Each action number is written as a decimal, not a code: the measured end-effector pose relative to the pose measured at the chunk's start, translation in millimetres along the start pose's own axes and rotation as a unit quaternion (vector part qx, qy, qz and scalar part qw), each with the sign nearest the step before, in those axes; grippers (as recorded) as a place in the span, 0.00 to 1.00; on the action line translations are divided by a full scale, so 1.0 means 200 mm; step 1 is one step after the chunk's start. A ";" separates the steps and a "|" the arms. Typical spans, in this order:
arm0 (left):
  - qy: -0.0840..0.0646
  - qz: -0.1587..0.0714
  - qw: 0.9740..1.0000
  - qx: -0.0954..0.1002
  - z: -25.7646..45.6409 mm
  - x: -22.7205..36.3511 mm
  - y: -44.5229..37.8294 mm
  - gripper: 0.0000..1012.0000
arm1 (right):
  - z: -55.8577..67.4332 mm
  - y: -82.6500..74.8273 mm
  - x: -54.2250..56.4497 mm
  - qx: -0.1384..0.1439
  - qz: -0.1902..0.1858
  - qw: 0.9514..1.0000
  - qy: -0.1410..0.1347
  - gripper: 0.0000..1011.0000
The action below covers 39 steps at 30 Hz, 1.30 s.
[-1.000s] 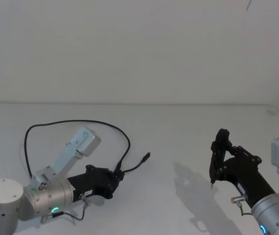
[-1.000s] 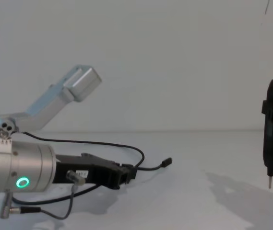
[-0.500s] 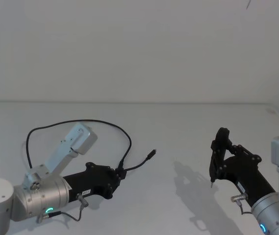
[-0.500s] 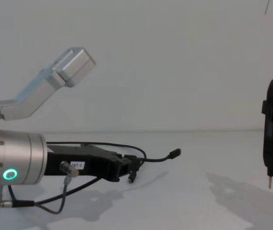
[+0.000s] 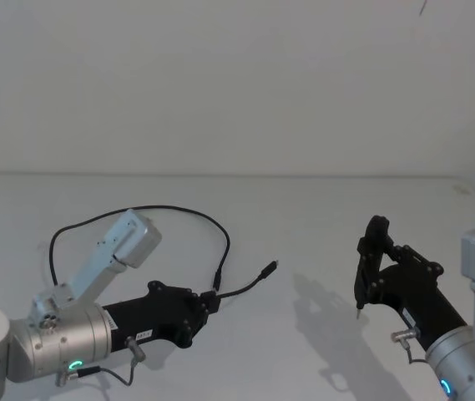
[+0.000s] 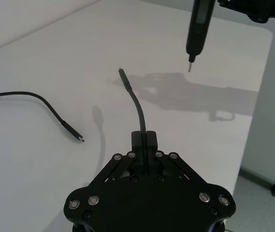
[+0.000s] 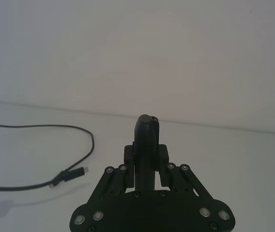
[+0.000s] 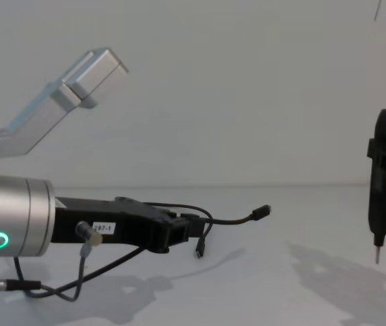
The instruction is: Pick up the data cable with the one hand.
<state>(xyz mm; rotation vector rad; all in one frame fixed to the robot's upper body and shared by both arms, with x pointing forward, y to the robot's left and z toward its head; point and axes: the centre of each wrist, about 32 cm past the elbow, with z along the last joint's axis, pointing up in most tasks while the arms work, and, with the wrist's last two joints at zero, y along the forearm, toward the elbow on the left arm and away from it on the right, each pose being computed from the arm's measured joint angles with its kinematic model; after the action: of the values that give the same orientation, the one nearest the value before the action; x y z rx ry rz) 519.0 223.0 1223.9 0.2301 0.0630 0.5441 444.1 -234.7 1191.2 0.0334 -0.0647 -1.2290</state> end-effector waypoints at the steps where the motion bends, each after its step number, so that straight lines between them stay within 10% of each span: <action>1: 0.000 -0.001 1.000 0.000 0.001 -0.001 0.002 0.04 | 0.00 0.00 0.00 0.001 0.000 1.000 0.002 0.28; 39: -0.001 -0.015 1.000 -0.005 0.015 -0.013 0.027 0.04 | 0.11 0.35 -0.14 0.007 -0.040 0.996 0.081 0.28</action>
<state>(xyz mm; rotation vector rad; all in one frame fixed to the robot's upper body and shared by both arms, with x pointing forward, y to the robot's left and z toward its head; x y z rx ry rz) 514.3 225.5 1228.1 0.2202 0.0621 0.5139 498.6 -185.3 1216.0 0.1488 0.0691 -1.3023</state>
